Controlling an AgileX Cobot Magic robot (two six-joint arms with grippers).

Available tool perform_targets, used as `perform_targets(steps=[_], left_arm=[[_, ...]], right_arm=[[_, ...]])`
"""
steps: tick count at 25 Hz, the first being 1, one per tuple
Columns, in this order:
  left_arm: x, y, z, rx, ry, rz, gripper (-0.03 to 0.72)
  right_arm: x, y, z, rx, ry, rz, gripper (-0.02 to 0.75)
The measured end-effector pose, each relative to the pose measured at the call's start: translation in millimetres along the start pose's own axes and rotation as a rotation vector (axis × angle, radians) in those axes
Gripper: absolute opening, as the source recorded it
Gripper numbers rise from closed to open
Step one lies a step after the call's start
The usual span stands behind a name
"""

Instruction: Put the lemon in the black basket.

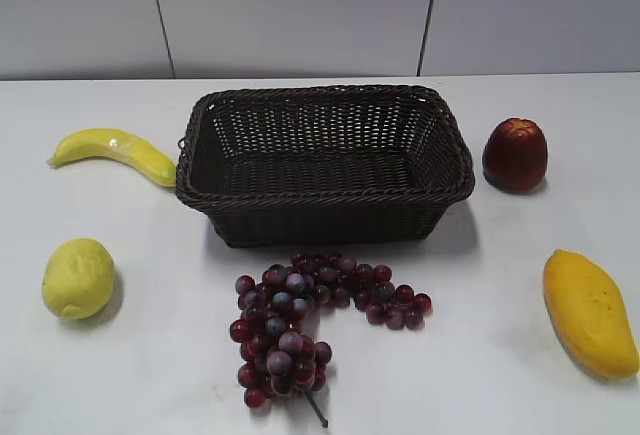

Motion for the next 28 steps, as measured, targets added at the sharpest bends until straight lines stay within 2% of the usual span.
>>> perform_targets(steps=[3, 8, 12, 17, 22, 28], left_arm=[[0.8, 3.8, -0.2, 0.0, 0.0, -0.015, 0.504], [-17.1, 37.3, -1.3, 0.017, -0.007, -0.077, 0.638], [-51.9, 60.8, -5.8, 0.104, -0.059, -0.029, 0.659], [-121.3, 67.9, -9.3, 0.241, -0.088, 0.278, 0.661], [-187.0, 66.7, -12.3, 0.268, -0.123, 0.547, 0.661], [-252.5, 54.8, -9.8, 0.299, -0.117, 0.764, 0.662]], right_arm=[[0.0, 0.0, 0.0, 0.0, 0.0, 0.0, 0.555], [0.0, 0.0, 0.0, 0.0, 0.0, 0.0, 0.555], [0.0, 0.0, 0.0, 0.0, 0.0, 0.0, 0.555], [0.0, 0.0, 0.0, 0.0, 0.0, 0.0, 0.555], [0.0, 0.0, 0.0, 0.0, 0.0, 0.0, 0.555], [0.0, 0.0, 0.0, 0.0, 0.0, 0.0, 0.555]])
Point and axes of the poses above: a point on each arm's last joint axis where the gripper is mounted, x pointing back along that axis away from the gripper, z along the wrist's bending axis when the last joint is at zero, y = z × x, the point moved 1 cm from there along -x, pointing out along that axis toward the gripper, and after that the axes turned 6 degrees about x, right-handed, at the moved point
